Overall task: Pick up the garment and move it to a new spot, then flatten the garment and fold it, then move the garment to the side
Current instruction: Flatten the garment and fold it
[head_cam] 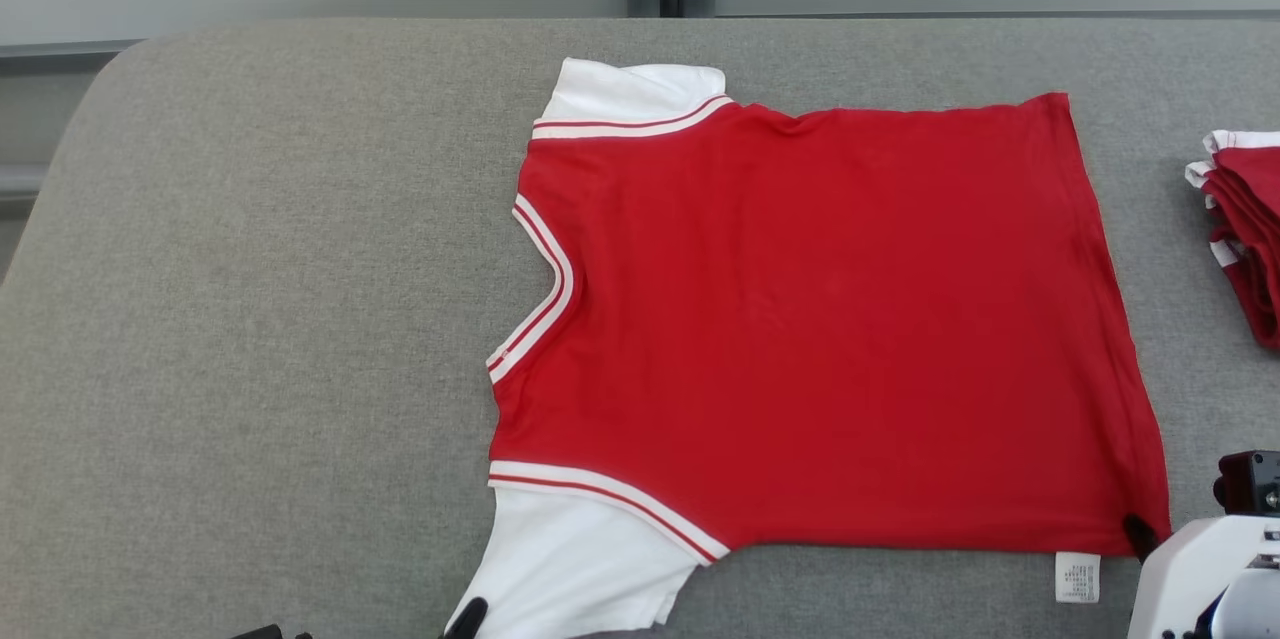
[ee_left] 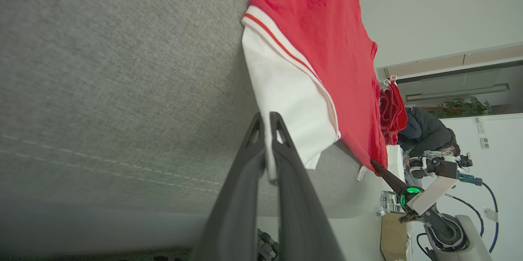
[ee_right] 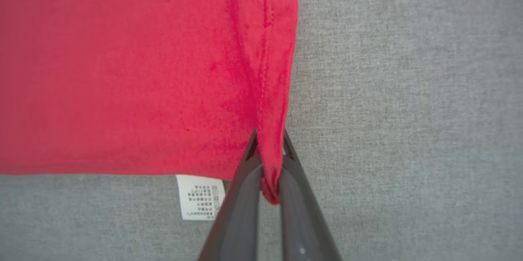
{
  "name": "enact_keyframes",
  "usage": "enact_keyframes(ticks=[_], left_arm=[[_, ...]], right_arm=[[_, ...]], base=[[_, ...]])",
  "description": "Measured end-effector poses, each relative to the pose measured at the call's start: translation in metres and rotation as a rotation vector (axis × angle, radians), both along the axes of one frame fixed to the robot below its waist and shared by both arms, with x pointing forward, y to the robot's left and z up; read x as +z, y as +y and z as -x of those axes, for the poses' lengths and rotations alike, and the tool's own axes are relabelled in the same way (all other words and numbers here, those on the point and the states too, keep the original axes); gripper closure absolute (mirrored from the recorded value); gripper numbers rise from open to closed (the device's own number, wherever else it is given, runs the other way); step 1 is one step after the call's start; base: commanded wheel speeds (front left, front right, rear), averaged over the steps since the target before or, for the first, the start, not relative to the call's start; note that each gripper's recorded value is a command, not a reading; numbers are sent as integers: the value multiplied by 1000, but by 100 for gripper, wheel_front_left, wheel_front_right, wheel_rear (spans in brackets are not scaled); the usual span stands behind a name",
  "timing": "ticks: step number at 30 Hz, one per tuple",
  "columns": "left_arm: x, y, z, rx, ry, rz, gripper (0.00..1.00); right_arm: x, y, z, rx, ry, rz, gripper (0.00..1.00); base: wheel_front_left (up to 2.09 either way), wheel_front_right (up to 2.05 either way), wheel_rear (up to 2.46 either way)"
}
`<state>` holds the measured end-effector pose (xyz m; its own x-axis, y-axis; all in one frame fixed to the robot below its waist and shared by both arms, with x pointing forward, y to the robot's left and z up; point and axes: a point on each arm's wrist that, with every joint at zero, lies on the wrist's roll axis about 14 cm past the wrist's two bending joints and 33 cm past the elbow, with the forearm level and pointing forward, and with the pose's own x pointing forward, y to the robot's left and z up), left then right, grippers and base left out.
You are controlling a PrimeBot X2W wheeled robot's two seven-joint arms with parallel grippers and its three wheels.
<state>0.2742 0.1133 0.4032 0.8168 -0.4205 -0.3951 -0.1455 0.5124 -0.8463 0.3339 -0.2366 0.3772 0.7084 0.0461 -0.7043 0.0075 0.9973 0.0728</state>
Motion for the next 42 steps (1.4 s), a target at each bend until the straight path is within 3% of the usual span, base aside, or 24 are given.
enact_keyframes(ticks=[8, 17, 26, 36, 42], left_arm=[[30, -4, -13, 22, -71, 65, 100], [78, -39, -68, -30, -252, 141, 100], [74, -41, -135, 72, -300, 67, 100], [45, -38, -174, 150, -283, -31, 100], [39, -39, -188, 155, -294, -53, 100]], right_arm=[[12, -2, 10, -37, -17, -3, 100], [29, 7, -24, -11, -107, -11, 100], [31, 16, -61, 11, -142, -30, 100], [30, 16, -93, -11, -191, -37, 100], [14, 11, -94, -41, -160, -29, 100]], base=[[0, 0, 0], [0, 0, 0], [0, 0, 0], [0, 0, 0], [0, 0, 0]])
